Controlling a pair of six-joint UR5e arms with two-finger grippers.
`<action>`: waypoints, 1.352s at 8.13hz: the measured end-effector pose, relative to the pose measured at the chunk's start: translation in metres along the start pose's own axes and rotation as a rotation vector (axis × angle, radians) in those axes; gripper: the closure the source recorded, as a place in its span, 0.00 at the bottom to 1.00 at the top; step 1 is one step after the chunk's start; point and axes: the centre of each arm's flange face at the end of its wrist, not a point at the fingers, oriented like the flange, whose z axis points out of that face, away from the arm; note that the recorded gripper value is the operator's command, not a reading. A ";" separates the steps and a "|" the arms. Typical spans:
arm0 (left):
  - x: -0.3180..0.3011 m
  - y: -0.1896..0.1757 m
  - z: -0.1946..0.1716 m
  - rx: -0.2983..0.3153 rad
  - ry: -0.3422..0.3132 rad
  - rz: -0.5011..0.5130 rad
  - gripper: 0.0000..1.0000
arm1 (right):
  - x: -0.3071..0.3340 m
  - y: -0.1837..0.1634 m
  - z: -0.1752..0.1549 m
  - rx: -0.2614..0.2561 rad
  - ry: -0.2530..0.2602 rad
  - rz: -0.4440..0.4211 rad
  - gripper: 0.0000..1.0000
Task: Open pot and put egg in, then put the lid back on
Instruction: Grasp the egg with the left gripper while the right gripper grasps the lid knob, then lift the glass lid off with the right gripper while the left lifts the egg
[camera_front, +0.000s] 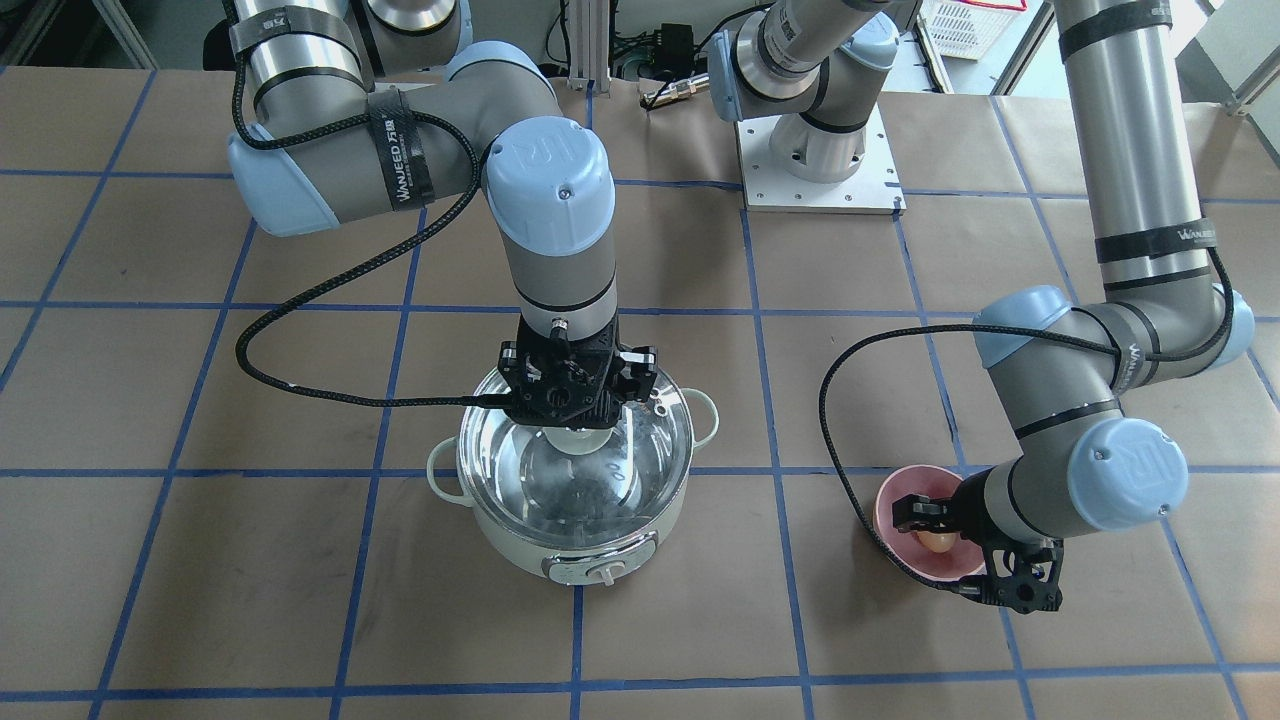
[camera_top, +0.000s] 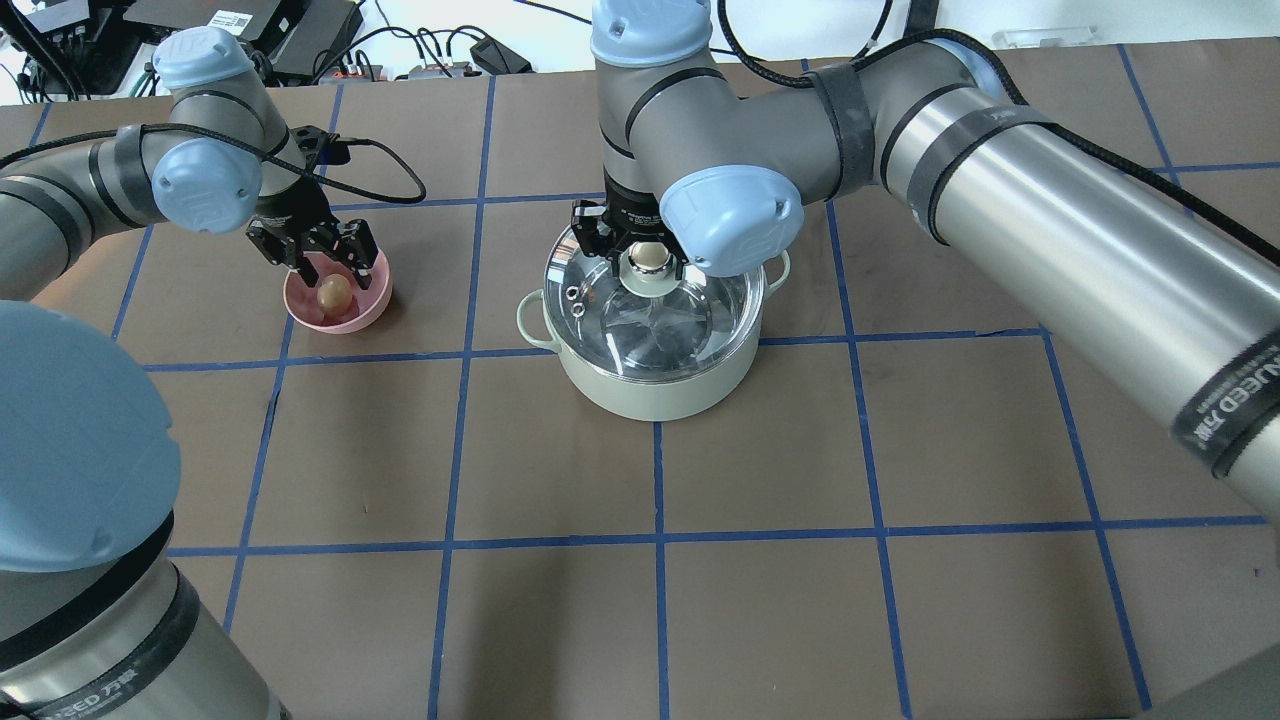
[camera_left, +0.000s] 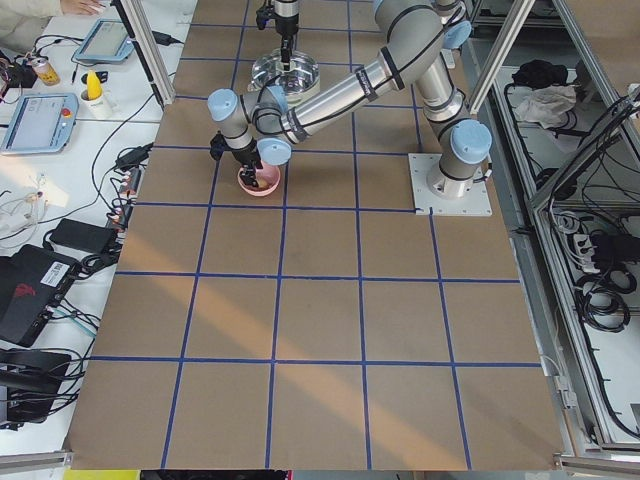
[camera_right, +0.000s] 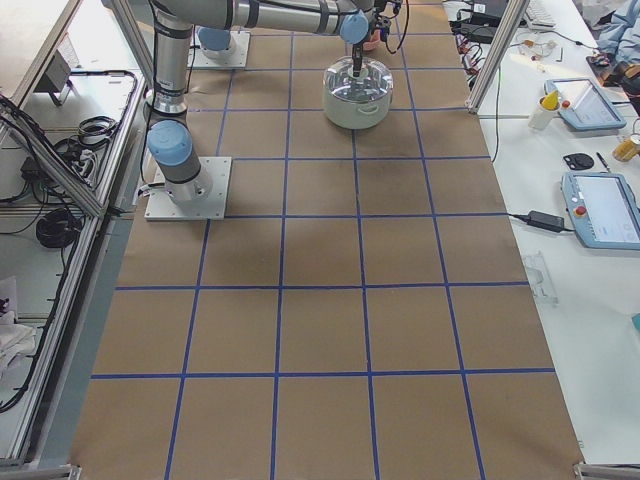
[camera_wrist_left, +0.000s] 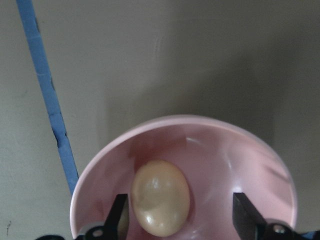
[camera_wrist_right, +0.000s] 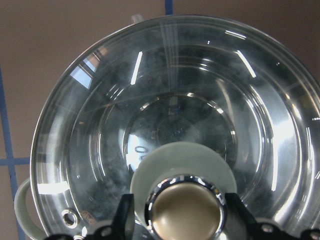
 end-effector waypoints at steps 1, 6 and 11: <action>0.000 -0.001 0.003 -0.004 -0.001 0.001 0.23 | 0.001 -0.002 -0.002 0.015 0.016 -0.014 0.15; -0.001 -0.003 0.012 -0.018 0.003 -0.001 0.33 | 0.003 -0.004 -0.001 0.021 0.031 -0.003 0.46; -0.001 -0.004 0.015 -0.027 0.002 -0.023 0.94 | 0.002 -0.003 -0.005 0.019 0.022 -0.012 0.76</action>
